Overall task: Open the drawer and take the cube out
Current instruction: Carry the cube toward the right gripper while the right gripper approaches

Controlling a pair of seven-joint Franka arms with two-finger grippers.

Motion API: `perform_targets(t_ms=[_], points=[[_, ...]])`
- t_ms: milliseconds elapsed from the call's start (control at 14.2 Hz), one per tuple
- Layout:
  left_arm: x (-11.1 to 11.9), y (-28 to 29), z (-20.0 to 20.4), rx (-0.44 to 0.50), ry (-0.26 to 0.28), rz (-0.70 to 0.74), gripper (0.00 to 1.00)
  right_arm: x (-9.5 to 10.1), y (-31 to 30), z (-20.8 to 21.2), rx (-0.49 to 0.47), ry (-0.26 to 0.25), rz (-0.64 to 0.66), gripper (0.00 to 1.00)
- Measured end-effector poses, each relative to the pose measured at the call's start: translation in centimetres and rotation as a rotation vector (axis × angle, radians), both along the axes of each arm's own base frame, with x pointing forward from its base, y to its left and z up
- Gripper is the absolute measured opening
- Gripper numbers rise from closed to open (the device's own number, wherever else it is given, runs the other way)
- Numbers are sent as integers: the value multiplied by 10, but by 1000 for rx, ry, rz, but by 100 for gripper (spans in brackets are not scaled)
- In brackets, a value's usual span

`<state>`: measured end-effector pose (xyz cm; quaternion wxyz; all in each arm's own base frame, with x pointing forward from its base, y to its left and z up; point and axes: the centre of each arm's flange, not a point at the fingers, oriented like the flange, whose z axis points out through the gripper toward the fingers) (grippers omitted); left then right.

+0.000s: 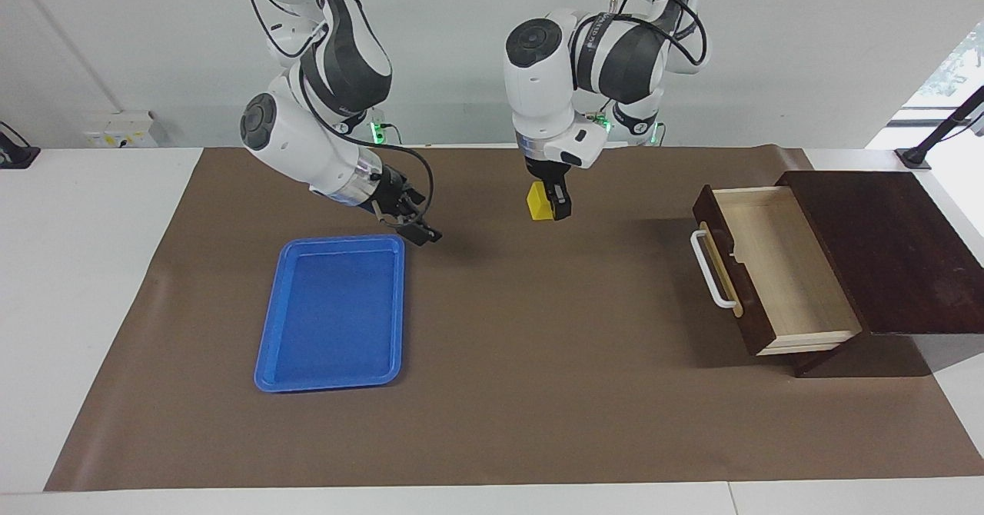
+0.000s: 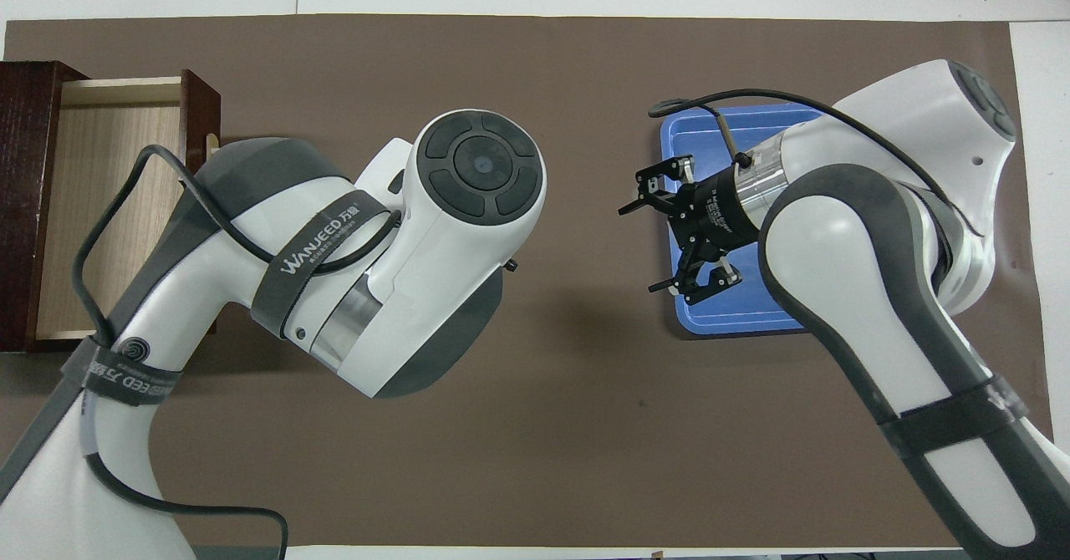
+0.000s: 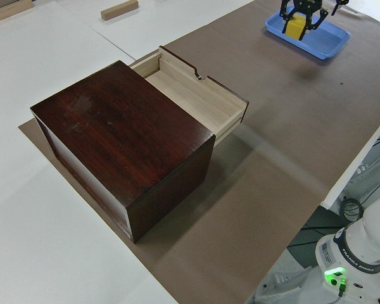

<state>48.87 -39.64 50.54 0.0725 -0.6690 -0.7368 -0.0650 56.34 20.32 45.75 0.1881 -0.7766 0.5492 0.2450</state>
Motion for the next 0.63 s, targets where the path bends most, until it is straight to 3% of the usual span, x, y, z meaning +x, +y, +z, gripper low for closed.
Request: perform_targets(t_ms=[352, 634], points=[[-1, -33, -20, -6, -4, -6, 56, -9, 23, -6, 95, 81, -67, 100], [4, -35, -18, -30, -28, -5, 56, -21, 44, -22, 95, 125, -52, 100]])
